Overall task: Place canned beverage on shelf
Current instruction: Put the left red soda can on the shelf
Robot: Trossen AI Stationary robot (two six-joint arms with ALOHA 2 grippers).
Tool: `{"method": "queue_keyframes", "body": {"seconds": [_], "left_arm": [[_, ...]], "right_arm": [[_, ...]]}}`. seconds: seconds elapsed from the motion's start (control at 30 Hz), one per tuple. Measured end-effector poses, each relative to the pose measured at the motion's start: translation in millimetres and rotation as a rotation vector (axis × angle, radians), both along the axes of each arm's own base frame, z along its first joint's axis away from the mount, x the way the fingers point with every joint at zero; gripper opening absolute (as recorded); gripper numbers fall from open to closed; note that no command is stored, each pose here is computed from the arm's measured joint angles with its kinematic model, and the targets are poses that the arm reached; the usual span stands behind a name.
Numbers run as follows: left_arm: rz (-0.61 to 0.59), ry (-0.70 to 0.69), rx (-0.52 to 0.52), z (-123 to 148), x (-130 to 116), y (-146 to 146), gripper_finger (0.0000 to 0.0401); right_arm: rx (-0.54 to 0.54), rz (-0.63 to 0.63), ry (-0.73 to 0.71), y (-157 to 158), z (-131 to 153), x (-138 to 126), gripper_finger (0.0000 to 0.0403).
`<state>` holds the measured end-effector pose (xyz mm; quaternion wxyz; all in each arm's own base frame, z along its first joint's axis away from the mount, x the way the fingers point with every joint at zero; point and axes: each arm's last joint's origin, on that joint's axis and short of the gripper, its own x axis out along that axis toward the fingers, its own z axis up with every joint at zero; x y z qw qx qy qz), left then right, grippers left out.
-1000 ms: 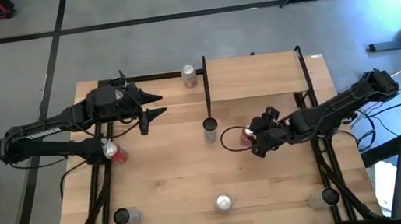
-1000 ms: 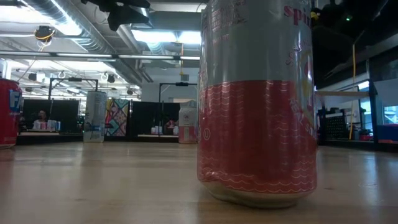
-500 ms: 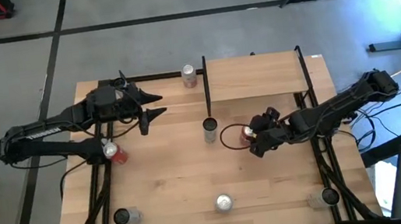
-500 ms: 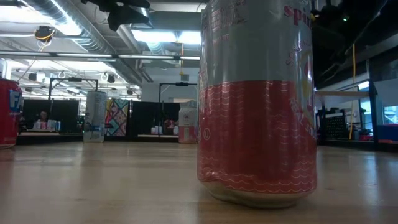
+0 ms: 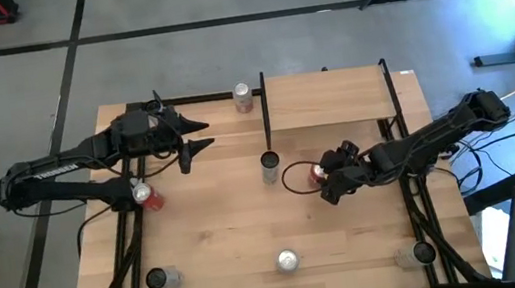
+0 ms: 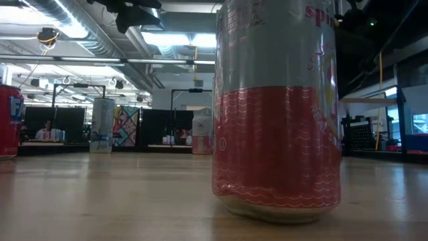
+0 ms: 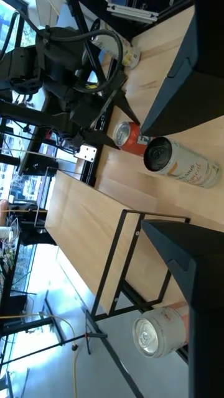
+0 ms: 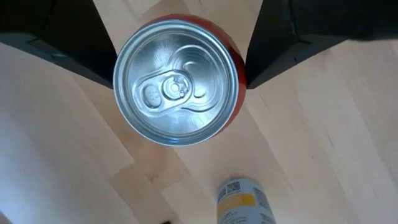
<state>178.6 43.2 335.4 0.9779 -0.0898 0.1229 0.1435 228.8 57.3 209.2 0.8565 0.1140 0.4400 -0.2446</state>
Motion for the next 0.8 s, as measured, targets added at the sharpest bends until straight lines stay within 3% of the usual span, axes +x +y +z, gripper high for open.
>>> {"method": "queue_keyframes", "body": {"seconds": [0.43, 0.63, 0.8], "left_arm": [[0.000, 0.000, 0.000, 0, 0, 0, 0.0225], [0.000, -0.001, 0.000, 0, 0, 0, 0.0225], [-0.002, -0.001, 0.007, 0, 0, 0, 0.0225]], "right_arm": [[-0.039, 0.030, 0.097, 4, -26, 14, 0.0346], [-0.017, 0.036, 0.059, 6, -25, 18, 0.0328], [-0.008, 0.028, 0.047, 6, -24, 19, 0.0289]]}}
